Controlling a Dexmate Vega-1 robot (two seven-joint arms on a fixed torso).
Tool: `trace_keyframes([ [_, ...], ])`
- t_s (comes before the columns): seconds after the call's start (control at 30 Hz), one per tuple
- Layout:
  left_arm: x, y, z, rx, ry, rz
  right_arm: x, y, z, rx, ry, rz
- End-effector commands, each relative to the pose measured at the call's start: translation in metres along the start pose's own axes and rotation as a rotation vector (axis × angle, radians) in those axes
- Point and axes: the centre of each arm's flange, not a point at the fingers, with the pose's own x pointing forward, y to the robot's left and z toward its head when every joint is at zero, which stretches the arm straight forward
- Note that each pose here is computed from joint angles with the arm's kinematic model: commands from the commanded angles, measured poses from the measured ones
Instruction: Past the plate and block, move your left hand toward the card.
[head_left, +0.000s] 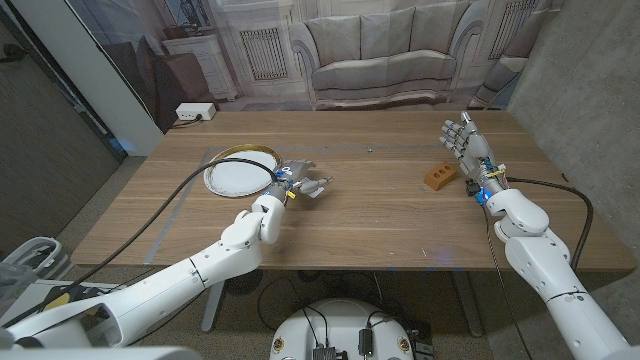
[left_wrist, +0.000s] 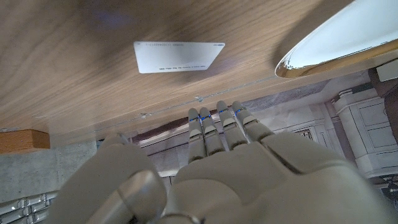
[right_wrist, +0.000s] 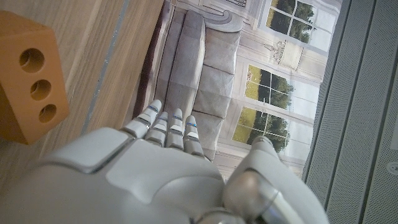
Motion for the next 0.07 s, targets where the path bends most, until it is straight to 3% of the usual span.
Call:
trace_keyframes([
  [0.03,0.0005,-0.0006,0.0004,-0.002,0.002,-0.009,0.0034,0.0017,-0.0021,0.010,0.004,0.007],
  [0.07,0.0004,-0.0002,0.0005,-0.002,0.001,-0.008,0.0039,0.0019,-0.0024,0.011,0.003,0.009],
])
